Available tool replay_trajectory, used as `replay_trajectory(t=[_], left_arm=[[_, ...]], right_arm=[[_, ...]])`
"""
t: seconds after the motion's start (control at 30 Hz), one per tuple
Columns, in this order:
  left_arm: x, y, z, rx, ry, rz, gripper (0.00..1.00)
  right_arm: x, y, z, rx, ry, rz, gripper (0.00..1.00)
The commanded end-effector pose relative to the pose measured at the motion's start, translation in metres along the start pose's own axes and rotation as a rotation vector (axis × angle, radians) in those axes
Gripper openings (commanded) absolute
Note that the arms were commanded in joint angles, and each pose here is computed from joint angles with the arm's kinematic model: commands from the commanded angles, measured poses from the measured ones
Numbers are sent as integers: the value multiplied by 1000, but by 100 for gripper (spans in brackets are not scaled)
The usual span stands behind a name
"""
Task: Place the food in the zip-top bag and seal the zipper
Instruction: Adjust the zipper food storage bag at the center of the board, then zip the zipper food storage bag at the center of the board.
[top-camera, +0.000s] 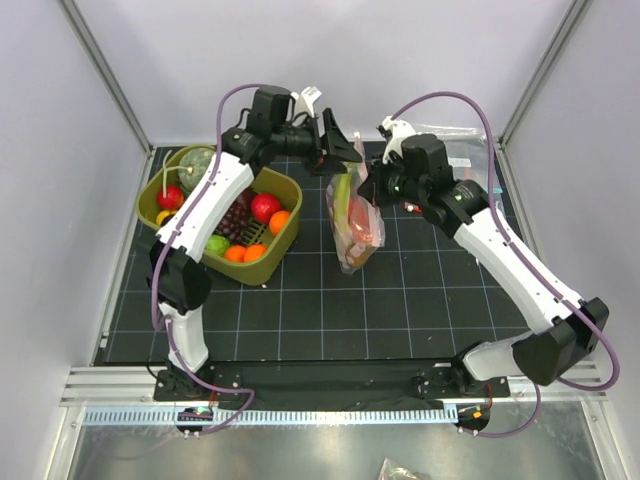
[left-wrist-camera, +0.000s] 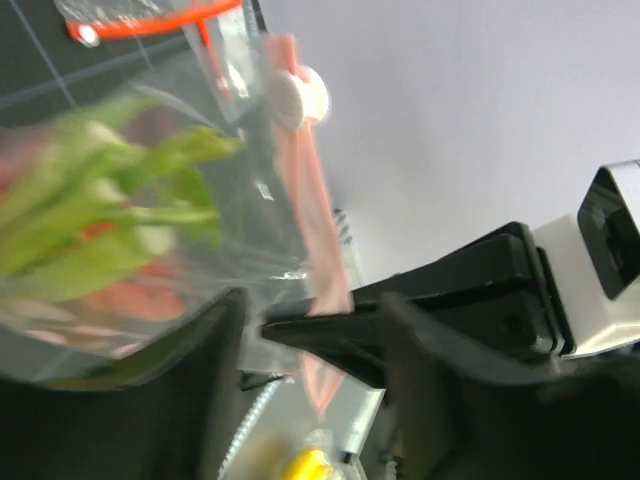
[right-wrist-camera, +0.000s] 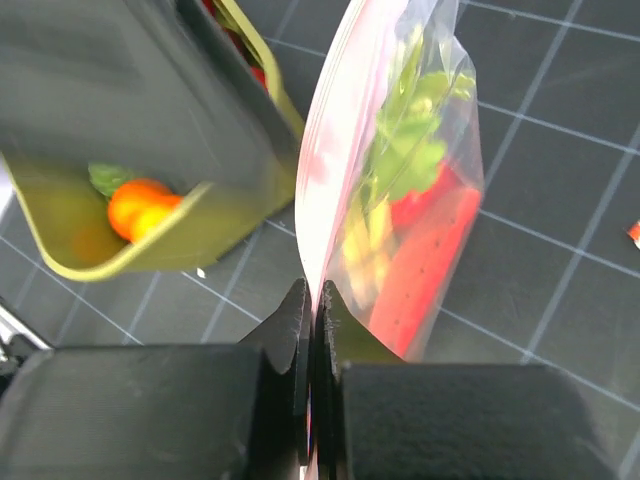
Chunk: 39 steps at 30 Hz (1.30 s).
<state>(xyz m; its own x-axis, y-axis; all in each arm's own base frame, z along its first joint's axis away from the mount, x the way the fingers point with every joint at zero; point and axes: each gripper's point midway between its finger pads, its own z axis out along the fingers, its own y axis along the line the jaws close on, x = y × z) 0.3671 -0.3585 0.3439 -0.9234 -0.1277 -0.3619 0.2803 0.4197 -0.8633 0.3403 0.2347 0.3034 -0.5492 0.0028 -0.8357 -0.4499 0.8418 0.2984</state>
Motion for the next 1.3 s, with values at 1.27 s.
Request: replay_trajectory(t=[1.27], left_arm=[[34, -55, -88, 836, -61, 871, 97]], right_arm=[[-35, 123, -118, -674, -112, -160, 1]])
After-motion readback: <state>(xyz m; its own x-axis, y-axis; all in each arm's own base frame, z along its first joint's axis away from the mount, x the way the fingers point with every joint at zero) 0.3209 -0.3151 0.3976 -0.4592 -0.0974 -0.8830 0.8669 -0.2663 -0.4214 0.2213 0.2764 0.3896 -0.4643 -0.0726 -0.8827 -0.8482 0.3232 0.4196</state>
